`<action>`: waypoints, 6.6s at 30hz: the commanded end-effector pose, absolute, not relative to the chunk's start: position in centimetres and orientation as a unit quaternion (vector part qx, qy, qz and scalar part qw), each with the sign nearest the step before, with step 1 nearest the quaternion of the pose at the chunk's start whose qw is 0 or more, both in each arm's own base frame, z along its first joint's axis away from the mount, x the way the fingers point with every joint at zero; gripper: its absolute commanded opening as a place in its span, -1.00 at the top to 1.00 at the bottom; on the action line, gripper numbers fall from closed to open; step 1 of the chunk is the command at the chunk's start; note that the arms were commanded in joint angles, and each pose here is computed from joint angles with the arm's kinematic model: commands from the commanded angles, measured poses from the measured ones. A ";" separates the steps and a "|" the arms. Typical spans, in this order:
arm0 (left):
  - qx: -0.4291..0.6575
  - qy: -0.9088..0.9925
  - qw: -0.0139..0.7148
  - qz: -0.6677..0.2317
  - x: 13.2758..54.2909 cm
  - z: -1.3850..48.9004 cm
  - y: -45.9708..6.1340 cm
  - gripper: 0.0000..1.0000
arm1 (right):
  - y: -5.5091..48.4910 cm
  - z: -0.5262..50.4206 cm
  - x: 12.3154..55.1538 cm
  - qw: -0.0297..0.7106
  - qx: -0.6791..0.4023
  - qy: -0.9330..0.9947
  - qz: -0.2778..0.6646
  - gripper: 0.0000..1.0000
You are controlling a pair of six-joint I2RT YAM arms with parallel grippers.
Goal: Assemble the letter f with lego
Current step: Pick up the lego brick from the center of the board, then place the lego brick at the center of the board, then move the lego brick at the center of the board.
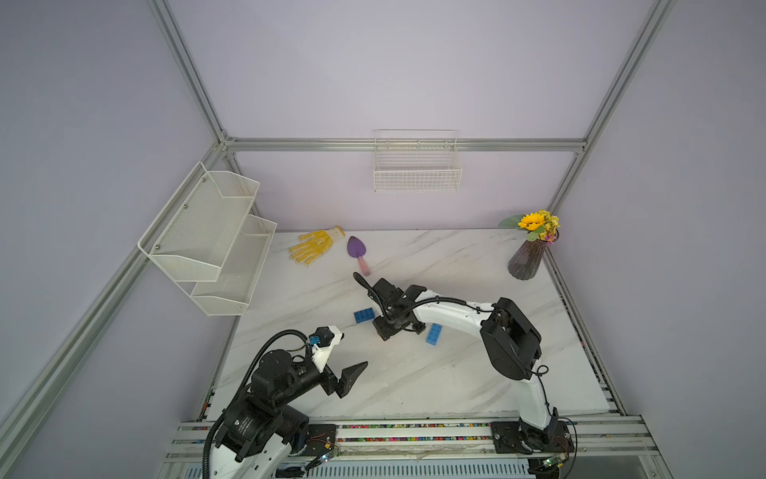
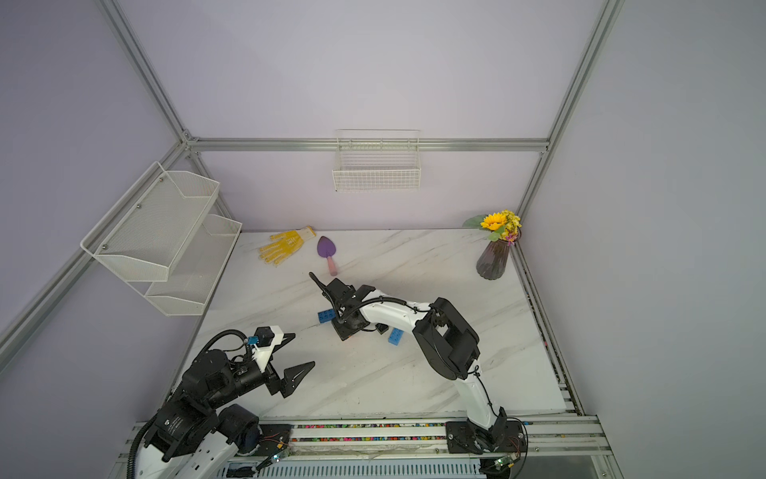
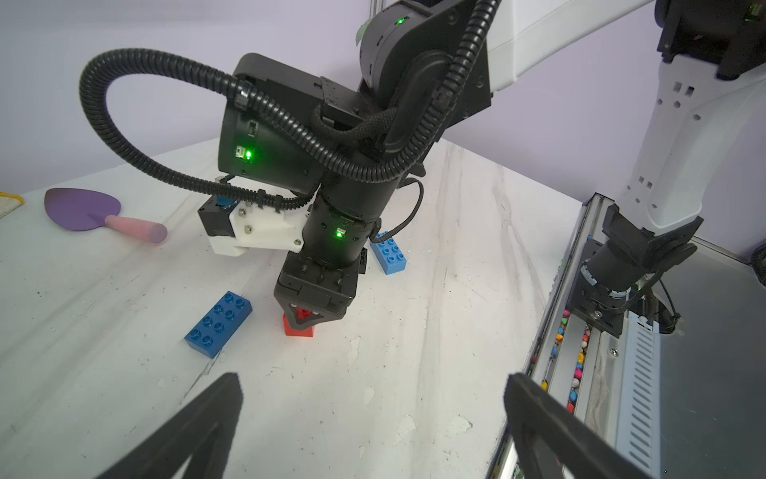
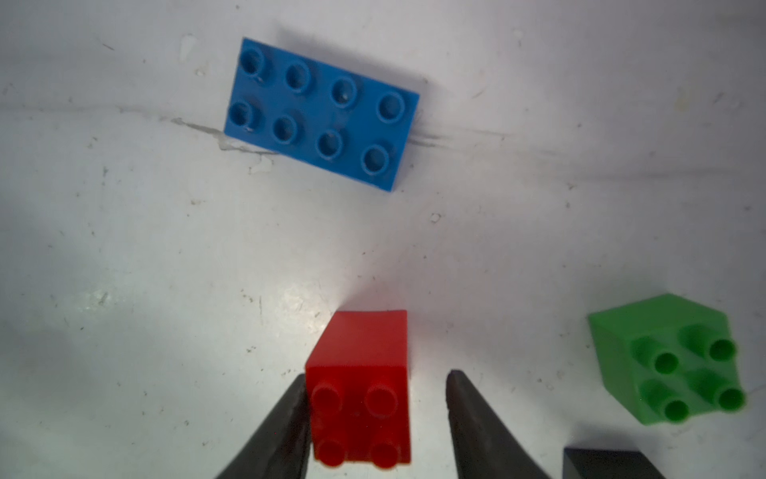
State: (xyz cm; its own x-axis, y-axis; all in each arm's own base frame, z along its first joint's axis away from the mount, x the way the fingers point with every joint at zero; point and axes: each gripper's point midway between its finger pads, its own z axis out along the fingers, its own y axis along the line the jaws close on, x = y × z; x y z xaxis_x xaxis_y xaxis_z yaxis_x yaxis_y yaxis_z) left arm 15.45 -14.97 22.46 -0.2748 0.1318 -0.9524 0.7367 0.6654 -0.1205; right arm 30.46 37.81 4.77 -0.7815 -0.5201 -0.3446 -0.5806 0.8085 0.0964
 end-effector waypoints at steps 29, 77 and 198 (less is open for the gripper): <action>0.280 0.740 0.574 -0.213 16.8 23.1 -13.1 -1.00 | 29.2 11.4 42.4 0.197 -0.125 0.970 0.073 0.94; 0.290 0.742 0.568 -0.207 16.9 22.7 -13.3 -1.00 | 24.5 8.9 35.4 0.177 -0.009 0.984 0.032 1.00; 0.294 0.742 0.565 -0.211 16.9 22.6 -13.4 -0.99 | 33.6 2.0 31.4 0.096 -0.226 0.963 0.111 1.00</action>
